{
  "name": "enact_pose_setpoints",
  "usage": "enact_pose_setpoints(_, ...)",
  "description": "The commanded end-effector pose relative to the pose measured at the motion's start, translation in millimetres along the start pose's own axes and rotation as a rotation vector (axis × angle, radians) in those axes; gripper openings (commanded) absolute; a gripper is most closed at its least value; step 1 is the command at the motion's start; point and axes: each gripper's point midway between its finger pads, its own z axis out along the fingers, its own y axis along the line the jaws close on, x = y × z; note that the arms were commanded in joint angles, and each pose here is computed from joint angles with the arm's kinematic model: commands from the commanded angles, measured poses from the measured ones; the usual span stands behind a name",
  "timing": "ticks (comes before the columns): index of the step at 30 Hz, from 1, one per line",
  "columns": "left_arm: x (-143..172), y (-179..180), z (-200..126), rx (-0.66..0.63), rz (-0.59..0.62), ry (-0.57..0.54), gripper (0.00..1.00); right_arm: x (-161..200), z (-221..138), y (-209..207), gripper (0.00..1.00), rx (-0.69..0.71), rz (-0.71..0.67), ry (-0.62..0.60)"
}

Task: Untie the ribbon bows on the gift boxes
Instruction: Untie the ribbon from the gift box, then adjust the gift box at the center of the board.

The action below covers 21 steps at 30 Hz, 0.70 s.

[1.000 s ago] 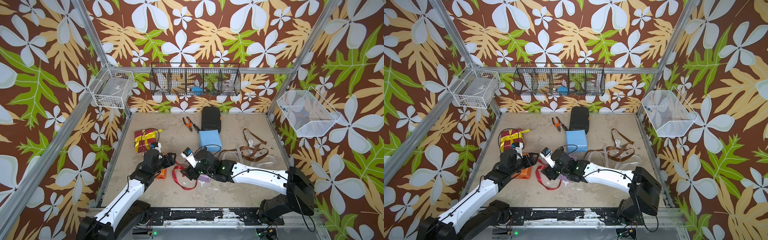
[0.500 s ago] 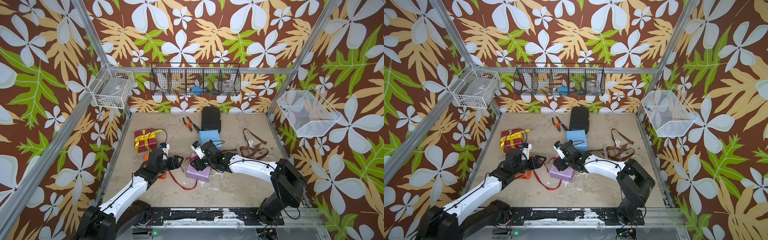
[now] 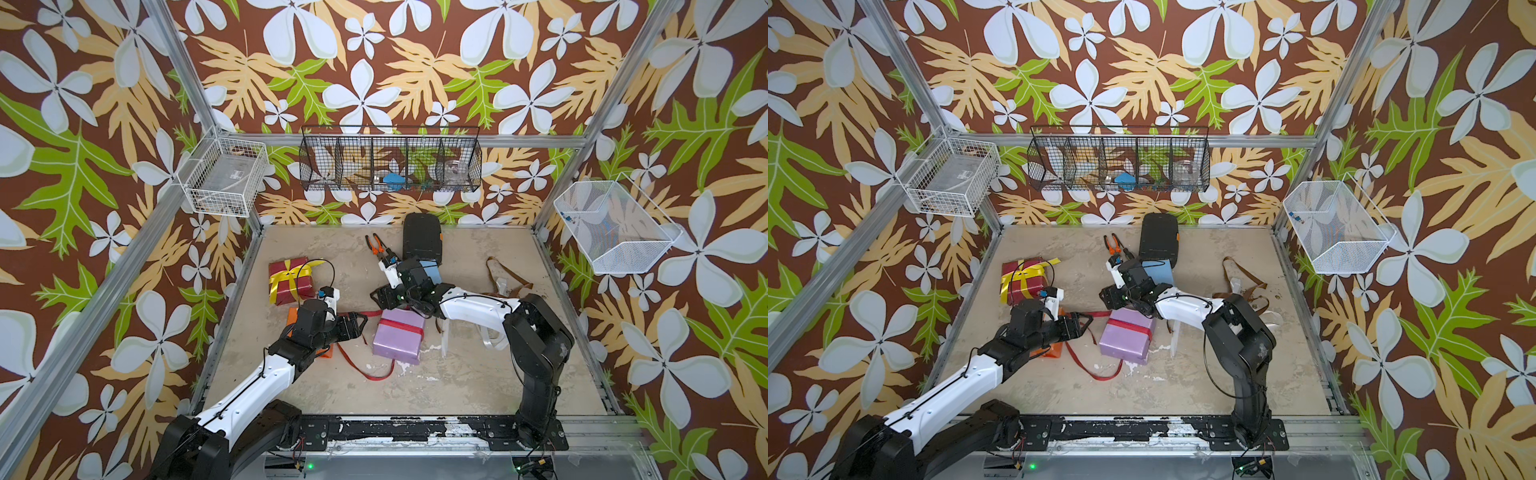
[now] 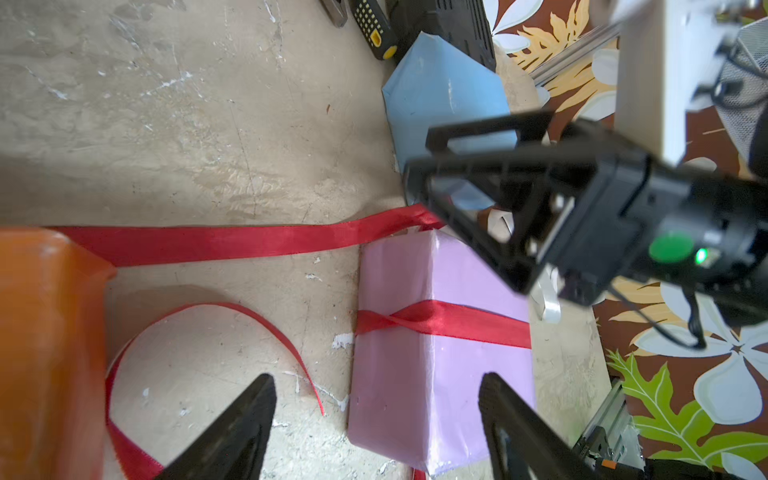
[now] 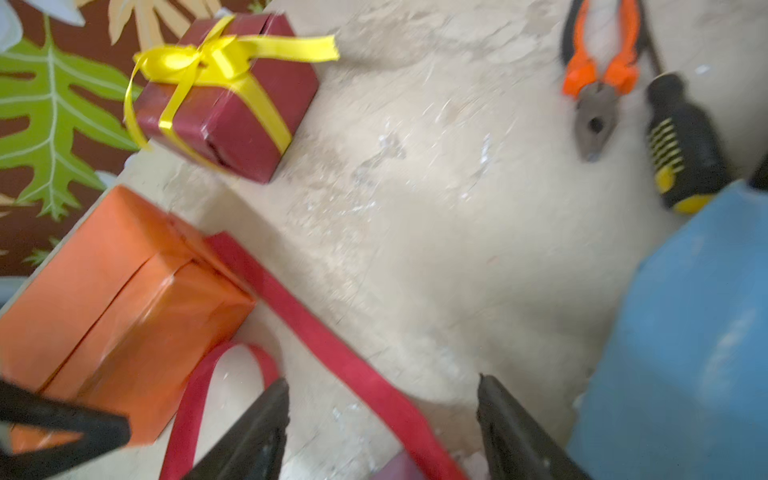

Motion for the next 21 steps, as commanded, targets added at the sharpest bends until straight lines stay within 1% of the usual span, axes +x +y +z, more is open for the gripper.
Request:
enact_pose_setpoints(1, 1.6, -12.4, -1.0, 0.043, 0.041, 0.000, 0.79, -8.7, -13.8, -6.4, 0.73, -0.028, 0.012, -0.011)
enact_pose_setpoints(4, 10.6, -19.1, -4.7, 0.070, 0.030, 0.017, 0.79, 2.5, -33.7, -4.7, 0.70, -0.057, -0.009, 0.005)
enact_pose_setpoints(6, 19.1, -24.5, -8.3, 0.113, -0.015, 0.034, 0.79, 15.9, -44.1, -2.0, 0.65, -0.072, -0.020, 0.036)
enact_pose_setpoints(7, 24.4, -28.8, -10.2, 0.142, -0.039, 0.041, 0.78, 23.6, -49.1, -1.4, 0.59, -0.079, -0.023, 0.052)
enact_pose_setpoints(9, 38.1, -39.9, -12.7, 0.195, -0.082, 0.063, 0.78, 38.3, -56.7, -3.5, 0.57, -0.074, -0.017, 0.078)
enact_pose_setpoints(11, 58.3, -49.8, -12.9, 0.226, -0.112, 0.100, 0.78, 49.6, -64.2, -4.9, 0.57, -0.076, -0.011, 0.094)
enact_pose_setpoints(14, 81.5, -63.4, -10.5, 0.251, -0.118, 0.138, 0.78, 61.0, -70.3, -9.6, 0.60, -0.079, 0.004, 0.110)
enact_pose_setpoints(16, 89.2, -68.6, -7.0, 0.274, -0.133, 0.146, 0.79, 66.0, -72.5, -14.6, 0.64, -0.078, 0.012, 0.119)
enact_pose_setpoints(18, 93.1, -72.6, -2.4, 0.300, -0.149, 0.152, 0.79, 74.3, -74.1, -17.7, 0.66, -0.096, 0.031, 0.141)
enact_pose_setpoints(21, 87.3, -71.0, 6.1, 0.286, -0.144, 0.118, 0.79, 87.3, -79.7, -14.1, 0.67, -0.142, 0.068, 0.163)
